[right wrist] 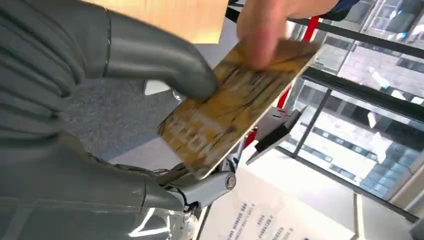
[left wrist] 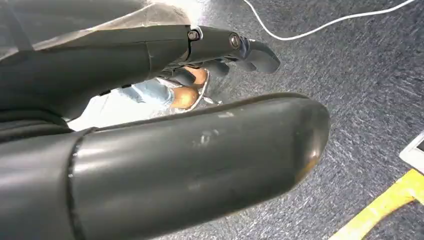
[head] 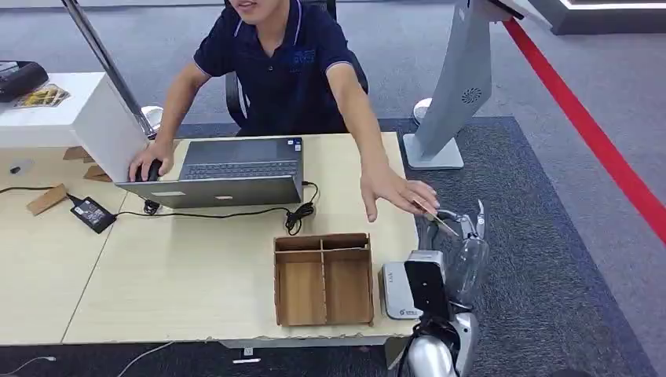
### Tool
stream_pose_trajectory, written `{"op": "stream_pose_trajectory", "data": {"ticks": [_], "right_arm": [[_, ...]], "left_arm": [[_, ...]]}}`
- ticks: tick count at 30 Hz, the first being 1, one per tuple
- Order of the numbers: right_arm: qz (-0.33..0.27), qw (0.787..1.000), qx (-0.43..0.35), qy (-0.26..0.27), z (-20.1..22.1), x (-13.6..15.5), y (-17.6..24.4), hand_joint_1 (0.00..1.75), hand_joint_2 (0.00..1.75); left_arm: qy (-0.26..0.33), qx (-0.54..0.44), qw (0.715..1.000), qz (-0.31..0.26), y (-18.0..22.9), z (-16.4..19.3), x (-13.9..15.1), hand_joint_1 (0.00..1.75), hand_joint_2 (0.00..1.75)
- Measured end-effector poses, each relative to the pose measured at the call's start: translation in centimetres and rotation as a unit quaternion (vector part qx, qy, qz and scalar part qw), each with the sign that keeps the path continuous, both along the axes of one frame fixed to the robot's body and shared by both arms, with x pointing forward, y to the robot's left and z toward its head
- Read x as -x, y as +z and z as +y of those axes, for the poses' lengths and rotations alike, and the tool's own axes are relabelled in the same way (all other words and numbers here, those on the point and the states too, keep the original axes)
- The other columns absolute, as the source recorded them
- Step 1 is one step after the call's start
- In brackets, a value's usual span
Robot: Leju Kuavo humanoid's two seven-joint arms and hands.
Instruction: Pass the card to the sensor for recognition and then transmit it.
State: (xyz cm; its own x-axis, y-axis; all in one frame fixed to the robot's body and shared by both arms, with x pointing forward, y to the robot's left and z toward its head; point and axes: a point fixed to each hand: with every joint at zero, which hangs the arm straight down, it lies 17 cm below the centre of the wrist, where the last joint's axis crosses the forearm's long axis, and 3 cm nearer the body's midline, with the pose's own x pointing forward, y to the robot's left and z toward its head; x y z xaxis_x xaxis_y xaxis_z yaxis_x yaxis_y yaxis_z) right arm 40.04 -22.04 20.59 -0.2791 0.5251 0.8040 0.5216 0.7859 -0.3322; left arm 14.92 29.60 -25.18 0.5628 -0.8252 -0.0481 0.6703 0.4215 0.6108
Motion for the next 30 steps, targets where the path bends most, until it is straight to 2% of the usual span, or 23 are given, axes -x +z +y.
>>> {"op": "stream_pose_trajectory", "data": {"ticks": [9,15,22,26,30], "right_arm": [[0.003,1.000,0.011,0.009,1.0,-0.2,0.3,0.00,1.75],[0.018,0.999,-0.019,0.018,0.9,-1.3,-0.2,0.00,1.75],[0.122,0.991,-0.042,0.044,2.7,-2.1,-3.7,0.00,1.75],[0.161,0.982,0.013,0.102,5.9,-2.3,-4.9,0.00,1.75],[0.177,0.971,0.080,0.138,7.6,-1.8,-6.0,0.00,1.75]], "left_arm": [[0.000,0.000,1.000,-0.001,0.0,0.0,-0.1,0.00,0.00],[0.007,0.004,1.000,-0.002,0.0,0.0,-0.2,0.00,0.00],[0.005,0.008,1.000,-0.004,0.0,-0.1,-0.3,0.00,0.00],[-0.003,0.009,1.000,-0.007,0.0,-0.1,-0.5,0.00,0.00],[-0.009,0.008,1.000,-0.009,0.0,0.1,-0.6,0.00,0.00]]}}
